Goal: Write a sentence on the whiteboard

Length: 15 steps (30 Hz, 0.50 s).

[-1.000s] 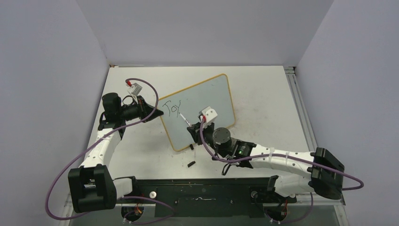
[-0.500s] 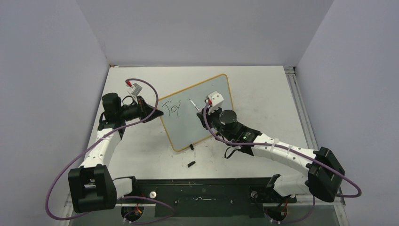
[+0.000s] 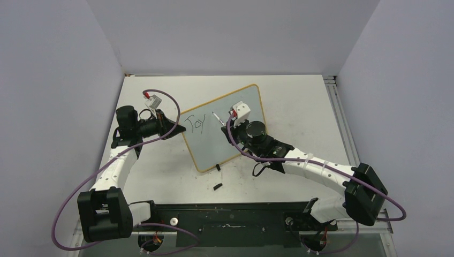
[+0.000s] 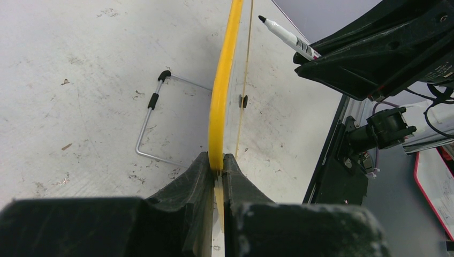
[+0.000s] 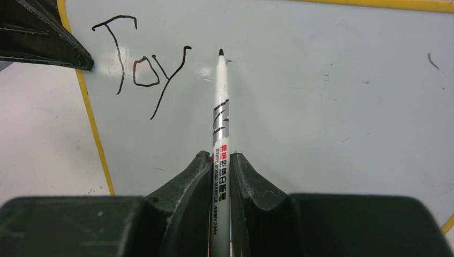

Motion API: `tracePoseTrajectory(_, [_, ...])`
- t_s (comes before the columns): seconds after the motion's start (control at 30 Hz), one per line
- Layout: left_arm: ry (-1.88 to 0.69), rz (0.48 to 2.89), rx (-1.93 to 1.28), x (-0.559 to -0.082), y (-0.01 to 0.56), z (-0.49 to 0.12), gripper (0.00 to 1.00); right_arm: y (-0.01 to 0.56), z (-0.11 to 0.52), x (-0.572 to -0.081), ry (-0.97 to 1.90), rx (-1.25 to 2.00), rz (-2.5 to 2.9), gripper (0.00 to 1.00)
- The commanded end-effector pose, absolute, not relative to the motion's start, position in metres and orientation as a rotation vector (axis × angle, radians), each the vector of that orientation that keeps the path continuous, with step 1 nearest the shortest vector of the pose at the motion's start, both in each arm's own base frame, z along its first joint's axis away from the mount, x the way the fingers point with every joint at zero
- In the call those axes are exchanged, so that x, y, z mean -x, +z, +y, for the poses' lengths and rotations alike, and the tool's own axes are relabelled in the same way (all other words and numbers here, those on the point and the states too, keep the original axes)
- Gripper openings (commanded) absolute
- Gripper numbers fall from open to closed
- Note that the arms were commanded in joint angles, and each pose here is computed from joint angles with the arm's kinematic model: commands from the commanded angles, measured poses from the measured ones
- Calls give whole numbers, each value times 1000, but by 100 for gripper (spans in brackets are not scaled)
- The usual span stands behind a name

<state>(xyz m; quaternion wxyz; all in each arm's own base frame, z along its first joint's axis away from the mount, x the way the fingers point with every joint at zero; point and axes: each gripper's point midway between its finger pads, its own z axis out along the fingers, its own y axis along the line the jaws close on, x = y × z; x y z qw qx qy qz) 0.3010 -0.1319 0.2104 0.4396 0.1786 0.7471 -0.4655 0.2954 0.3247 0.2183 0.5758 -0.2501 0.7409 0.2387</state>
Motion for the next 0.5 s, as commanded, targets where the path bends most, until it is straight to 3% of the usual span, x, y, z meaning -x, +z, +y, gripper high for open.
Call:
tracePoseTrajectory(0.0, [-1130,1802,-496,-304,229,-131,0,232,332,-302,600,548,1704,5])
tracePoseTrajectory(0.47, [-1128,1801,-497,-303,229,-131,0,210,332,-305,577,538,1763,5])
